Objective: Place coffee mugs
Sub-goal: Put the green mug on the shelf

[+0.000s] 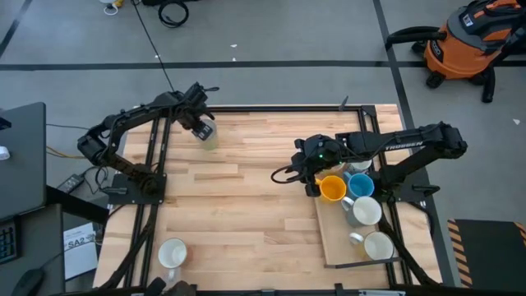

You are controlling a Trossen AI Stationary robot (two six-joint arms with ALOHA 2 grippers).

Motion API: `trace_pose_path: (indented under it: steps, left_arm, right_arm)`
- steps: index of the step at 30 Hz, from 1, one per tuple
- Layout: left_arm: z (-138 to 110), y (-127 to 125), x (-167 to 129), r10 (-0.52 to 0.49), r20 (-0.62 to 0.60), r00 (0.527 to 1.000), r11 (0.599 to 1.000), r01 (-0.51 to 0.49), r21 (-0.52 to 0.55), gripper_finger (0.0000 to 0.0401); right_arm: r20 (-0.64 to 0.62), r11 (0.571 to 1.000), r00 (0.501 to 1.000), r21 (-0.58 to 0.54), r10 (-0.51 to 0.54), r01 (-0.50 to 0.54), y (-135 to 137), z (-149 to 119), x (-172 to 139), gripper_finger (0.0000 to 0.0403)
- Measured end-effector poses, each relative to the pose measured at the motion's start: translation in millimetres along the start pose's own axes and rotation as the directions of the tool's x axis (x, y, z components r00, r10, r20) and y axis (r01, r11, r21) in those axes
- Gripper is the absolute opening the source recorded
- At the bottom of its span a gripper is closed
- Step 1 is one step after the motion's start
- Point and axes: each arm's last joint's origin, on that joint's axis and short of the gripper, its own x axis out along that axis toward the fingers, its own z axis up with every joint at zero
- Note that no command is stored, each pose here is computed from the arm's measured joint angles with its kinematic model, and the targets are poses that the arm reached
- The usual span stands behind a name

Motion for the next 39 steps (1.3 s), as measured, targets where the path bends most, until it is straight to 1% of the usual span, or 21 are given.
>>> trace_pose_path:
  steps: [3, 6, 9, 12, 15, 19, 23, 26, 27, 29, 32, 34, 36, 39]
  left_arm:
    - [0, -1, 0, -0.002, -0.001, 1.000, 0.997, 0.001, -0.081, 0.0114]
    - [0, -6, -1, -0.004, 0.000, 1.000, 0.988, 0.004, -0.157, 0.0075]
    - [0, -16, -2, -0.022, 0.007, 1.000, 0.981, 0.023, -0.192, 0.0034]
    - [-3, -30, -4, -0.058, 0.003, 0.998, 0.977, 0.058, -0.205, 0.0031]
    - [-6, -50, -7, -0.101, -0.003, 0.995, 0.972, 0.099, -0.211, 0.0031]
    - [-16, -86, -13, -0.147, -0.008, 0.989, 0.972, 0.143, -0.185, 0.0033]
    - [-34, -128, -23, -0.202, -0.009, 0.979, 0.970, 0.198, -0.139, 0.0035]
    - [-53, -162, -32, -0.267, 0.001, 0.964, 0.961, 0.266, -0.076, 0.0034]
    - [-60, -173, -35, -0.293, 0.003, 0.956, 0.955, 0.293, -0.040, 0.0034]
    - [-74, -195, -42, -0.350, 0.016, 0.937, 0.936, 0.349, 0.042, 0.0034]
    - [-94, -222, -55, -0.447, 0.039, 0.894, 0.886, 0.436, 0.157, 0.0034]
    - [-106, -235, -62, -0.490, 0.054, 0.870, 0.859, 0.471, 0.201, 0.0034]
    - [-115, -244, -67, -0.519, 0.081, 0.851, 0.847, 0.499, 0.184, 0.0035]
    - [-122, -251, -72, -0.527, 0.127, 0.841, 0.850, 0.518, 0.094, 0.0035]
  right_arm:
    - [0.006, 1.000, 1.000, -0.001, -0.001, 0.001, 0, 1, 0, 0.0119]
    - [0.006, 1.000, 1.000, -0.001, -0.001, 0.001, 0, 1, 0, 0.0119]
    - [0.006, 1.000, 1.000, -0.001, -0.001, 0.001, 0, 1, 0, 0.0119]
    - [0.006, 1.000, 1.000, 0.000, -0.004, 0.004, 0, 1, 0, 0.0119]
    - [0.006, 1.000, 1.000, 0.000, -0.004, 0.004, 0, 1, 0, 0.0119]
    - [0.005, 1.000, 1.000, 0.000, -0.004, 0.004, 0, 1, 0, 0.0119]
    - [0.005, 1.000, 1.000, 0.000, -0.004, 0.004, 0, 1, 0, 0.0119]
    - [0.005, 1.000, 1.000, 0.000, -0.004, 0.004, 0, 1, 0, 0.0119]
    - [0.005, 1.000, 1.000, 0.000, -0.004, 0.004, 0, 1, 0, 0.0119]
    - [0.005, 1.000, 1.000, 0.000, -0.004, 0.004, 0, 1, 0, 0.0119]
    - [0.005, 1.000, 1.000, 0.000, -0.004, 0.004, 0, 1, 0, 0.0119]
    - [0.006, 1.000, 1.000, 0.000, -0.004, 0.004, 0, 1, 0, 0.0119]
    - [0.005, 1.000, 1.000, 0.000, -0.004, 0.004, 0, 1, 0, 0.0119]
    - [0.005, 1.000, 1.000, 0.000, -0.004, 0.004, 0, 0, 0, 0.0119]
